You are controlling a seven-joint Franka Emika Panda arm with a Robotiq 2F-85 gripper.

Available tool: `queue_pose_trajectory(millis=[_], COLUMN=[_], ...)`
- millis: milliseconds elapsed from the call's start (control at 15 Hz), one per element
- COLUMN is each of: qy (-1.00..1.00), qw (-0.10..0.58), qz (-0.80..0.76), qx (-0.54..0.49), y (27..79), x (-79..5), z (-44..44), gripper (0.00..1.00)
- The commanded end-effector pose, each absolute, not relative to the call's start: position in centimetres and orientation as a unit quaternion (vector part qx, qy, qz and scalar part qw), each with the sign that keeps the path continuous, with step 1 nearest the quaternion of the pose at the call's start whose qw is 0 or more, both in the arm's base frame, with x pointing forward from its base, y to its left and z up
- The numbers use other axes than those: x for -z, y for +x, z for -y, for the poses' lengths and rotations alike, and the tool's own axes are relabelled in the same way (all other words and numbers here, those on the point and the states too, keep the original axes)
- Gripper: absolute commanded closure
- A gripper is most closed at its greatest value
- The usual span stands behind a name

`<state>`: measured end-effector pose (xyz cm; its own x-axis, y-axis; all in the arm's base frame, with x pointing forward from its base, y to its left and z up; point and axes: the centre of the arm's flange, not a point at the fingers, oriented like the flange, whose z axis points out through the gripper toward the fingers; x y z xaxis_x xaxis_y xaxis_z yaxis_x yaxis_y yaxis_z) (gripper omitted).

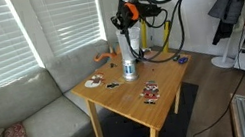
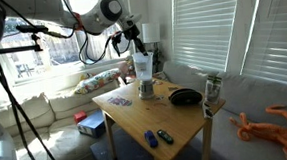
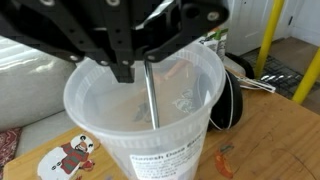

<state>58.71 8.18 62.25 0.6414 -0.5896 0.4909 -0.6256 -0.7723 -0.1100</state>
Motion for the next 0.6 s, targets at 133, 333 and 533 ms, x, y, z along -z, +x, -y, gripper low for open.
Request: queue_pose_trajectory(millis=[133, 333, 533], qy=[0.904, 0.903, 0.901], qw=[0.033, 0.029, 0.022], qz=[0.346, 0.346, 0.347], qx=[-0.251, -0.254, -0.26], y=[57.4, 57.0, 56.3], x=[-63.1, -64.0, -65.6], z=[-8.1, -7.9, -7.6], gripper=[1.0, 1.0, 0.73])
